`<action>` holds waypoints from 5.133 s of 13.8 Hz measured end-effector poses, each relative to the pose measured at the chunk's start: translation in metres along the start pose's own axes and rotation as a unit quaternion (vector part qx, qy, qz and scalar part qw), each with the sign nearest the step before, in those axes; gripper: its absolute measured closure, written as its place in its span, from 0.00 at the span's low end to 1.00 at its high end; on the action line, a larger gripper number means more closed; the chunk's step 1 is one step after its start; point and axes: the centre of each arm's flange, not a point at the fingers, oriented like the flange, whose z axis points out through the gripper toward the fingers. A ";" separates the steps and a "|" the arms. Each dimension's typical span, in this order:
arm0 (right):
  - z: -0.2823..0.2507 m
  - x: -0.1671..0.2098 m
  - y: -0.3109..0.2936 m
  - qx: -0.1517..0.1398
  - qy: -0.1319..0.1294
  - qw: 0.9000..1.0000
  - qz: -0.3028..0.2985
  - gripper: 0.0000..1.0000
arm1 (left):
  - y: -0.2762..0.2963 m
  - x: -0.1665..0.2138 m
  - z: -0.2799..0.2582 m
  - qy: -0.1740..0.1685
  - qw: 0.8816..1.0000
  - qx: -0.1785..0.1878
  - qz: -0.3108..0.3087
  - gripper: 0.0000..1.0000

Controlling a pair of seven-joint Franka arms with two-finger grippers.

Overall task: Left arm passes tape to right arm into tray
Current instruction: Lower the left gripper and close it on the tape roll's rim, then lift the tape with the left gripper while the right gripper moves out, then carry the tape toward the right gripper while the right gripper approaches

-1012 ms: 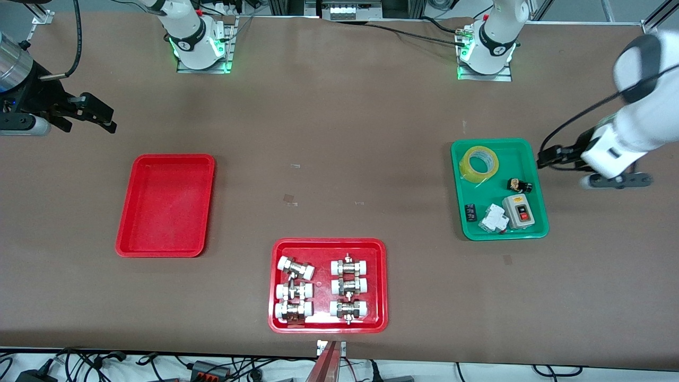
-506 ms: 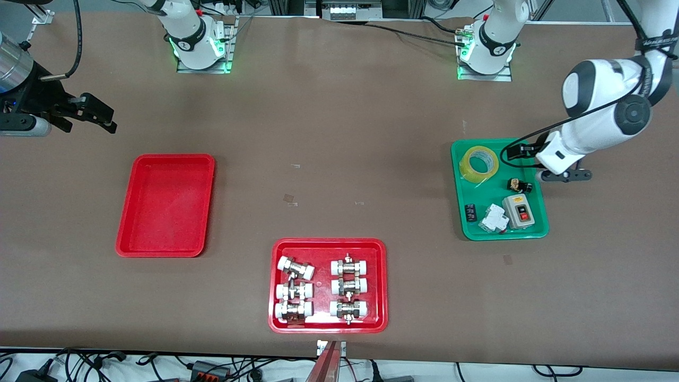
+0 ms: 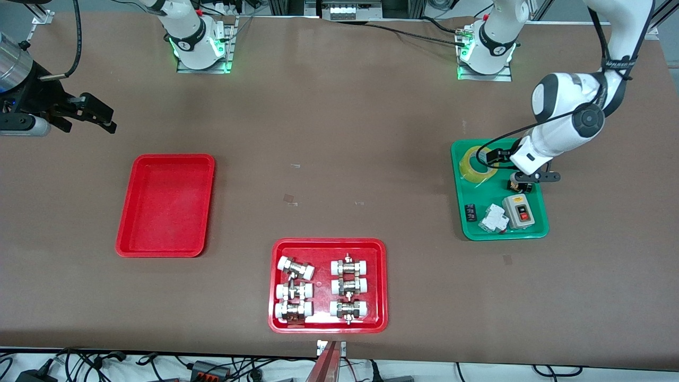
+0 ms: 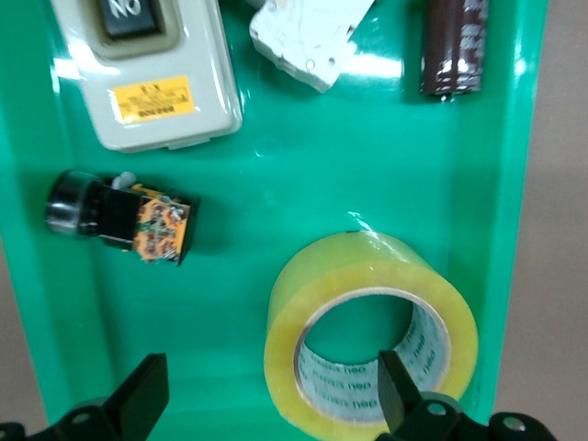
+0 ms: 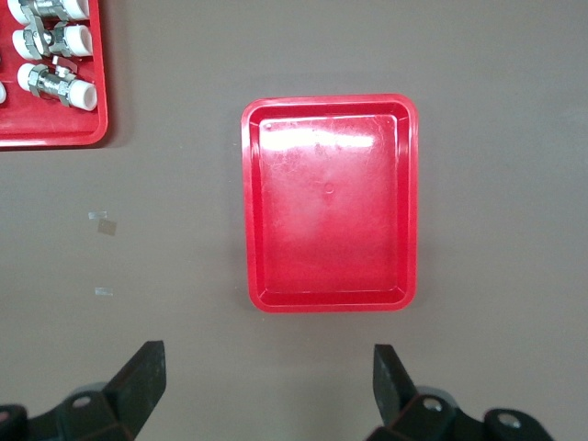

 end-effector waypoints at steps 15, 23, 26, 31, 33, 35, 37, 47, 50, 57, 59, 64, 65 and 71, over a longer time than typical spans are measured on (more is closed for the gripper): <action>0.000 0.000 0.000 0.000 0.000 1.000 0.000 0.00 | -0.005 -0.010 0.033 0.007 1.000 -0.006 -0.023 0.79; 0.000 0.000 0.000 0.000 -0.001 1.000 0.000 0.00 | 0.029 -0.009 -0.067 0.020 1.000 0.020 0.009 0.78; 0.000 0.000 0.000 0.000 -0.001 1.000 0.000 0.00 | 0.093 0.002 -0.136 0.091 0.994 0.025 0.047 0.78; 0.002 0.001 0.000 0.000 -0.002 1.000 0.000 0.00 | 0.176 0.013 -0.269 0.144 0.989 -0.001 0.024 0.78; 0.003 0.001 0.000 0.000 -0.004 1.000 0.000 0.00 | 0.193 0.021 -0.262 0.133 0.991 -0.021 -0.025 0.78; 0.007 0.002 0.000 -0.001 -0.008 1.000 0.000 0.00 | 0.215 0.034 -0.237 0.103 0.992 -0.041 -0.061 0.78; 0.013 0.002 0.000 -0.001 -0.016 1.000 0.000 0.00 | 0.249 0.037 -0.213 0.077 0.993 -0.052 -0.077 0.78; 0.053 0.004 -0.028 0.039 -0.068 0.997 -0.011 0.00 | 0.340 0.046 -0.160 0.010 0.984 -0.087 -0.153 0.78; 0.057 0.004 -0.045 0.103 -0.079 0.992 -0.005 0.00 | 0.362 0.053 -0.169 0.001 0.980 -0.117 -0.159 0.78; 0.091 0.044 -0.114 0.313 -0.072 0.946 0.034 0.00 | 0.388 0.064 -0.158 -0.088 0.954 -0.197 -0.207 0.78; 0.108 0.058 -0.150 0.346 -0.061 0.936 0.037 0.00 | 0.394 0.068 -0.163 -0.122 0.936 -0.233 -0.233 0.78; 0.156 0.076 -0.231 0.370 -0.039 0.928 0.024 0.00 | 0.429 0.070 -0.154 -0.125 0.899 -0.288 -0.304 0.78; 0.163 0.075 -0.241 0.369 -0.038 0.928 0.021 0.00 | 0.434 0.070 -0.151 -0.125 0.896 -0.294 -0.309 0.78; 0.183 0.071 -0.264 0.364 -0.041 0.931 0.006 0.00 | 0.436 0.076 -0.157 -0.107 0.887 -0.314 -0.321 0.78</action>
